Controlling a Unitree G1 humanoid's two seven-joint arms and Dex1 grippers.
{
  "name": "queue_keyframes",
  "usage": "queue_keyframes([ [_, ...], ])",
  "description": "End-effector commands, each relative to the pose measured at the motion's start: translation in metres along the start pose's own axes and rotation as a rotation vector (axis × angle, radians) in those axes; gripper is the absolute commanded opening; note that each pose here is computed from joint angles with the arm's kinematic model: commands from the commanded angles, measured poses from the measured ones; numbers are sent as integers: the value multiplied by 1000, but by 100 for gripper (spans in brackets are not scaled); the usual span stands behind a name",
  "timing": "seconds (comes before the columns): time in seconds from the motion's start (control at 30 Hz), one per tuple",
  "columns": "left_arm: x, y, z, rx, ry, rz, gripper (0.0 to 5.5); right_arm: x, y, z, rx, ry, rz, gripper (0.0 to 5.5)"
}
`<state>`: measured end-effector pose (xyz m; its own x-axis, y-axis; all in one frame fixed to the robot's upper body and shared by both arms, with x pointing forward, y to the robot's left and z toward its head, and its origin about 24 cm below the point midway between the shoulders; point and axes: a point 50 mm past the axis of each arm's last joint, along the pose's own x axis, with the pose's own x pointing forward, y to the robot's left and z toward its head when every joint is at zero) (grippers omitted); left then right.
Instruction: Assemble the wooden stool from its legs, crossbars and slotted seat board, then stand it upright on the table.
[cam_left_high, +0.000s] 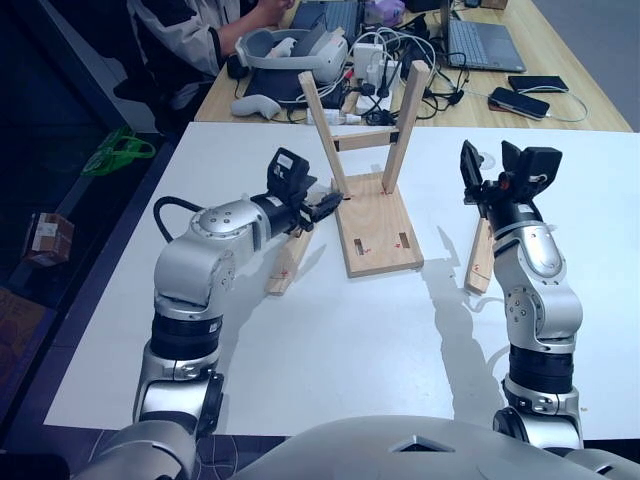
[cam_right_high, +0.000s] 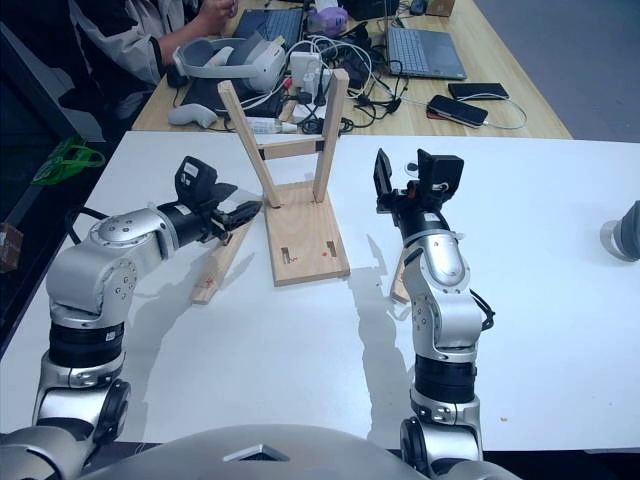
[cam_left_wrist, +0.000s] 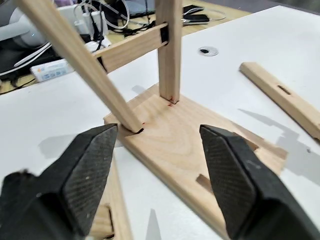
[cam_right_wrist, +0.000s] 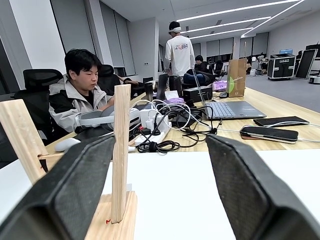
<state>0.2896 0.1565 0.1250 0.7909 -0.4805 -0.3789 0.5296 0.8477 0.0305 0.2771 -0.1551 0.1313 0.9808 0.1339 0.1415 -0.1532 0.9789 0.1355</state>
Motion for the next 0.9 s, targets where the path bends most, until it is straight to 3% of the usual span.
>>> queue_keyframes([
  [0.03,3,36,-26,-51,100,232,302,0,-1,0,5,11,1,338],
  [0.17,0,59,-25,-99,106,396,302,1,0,0,5,15,6,338],
  [0.4,-3,55,-8,-243,23,340,302,2,1,-2,4,27,13,338],
  [0.5,-9,53,-21,-207,110,265,302,0,1,-2,4,29,6,338],
  [0.63,-20,55,-42,-139,283,211,359,0,2,-3,9,31,2,338],
  [0.9,-26,39,-68,-141,426,143,359,0,1,-5,2,38,-1,338],
])
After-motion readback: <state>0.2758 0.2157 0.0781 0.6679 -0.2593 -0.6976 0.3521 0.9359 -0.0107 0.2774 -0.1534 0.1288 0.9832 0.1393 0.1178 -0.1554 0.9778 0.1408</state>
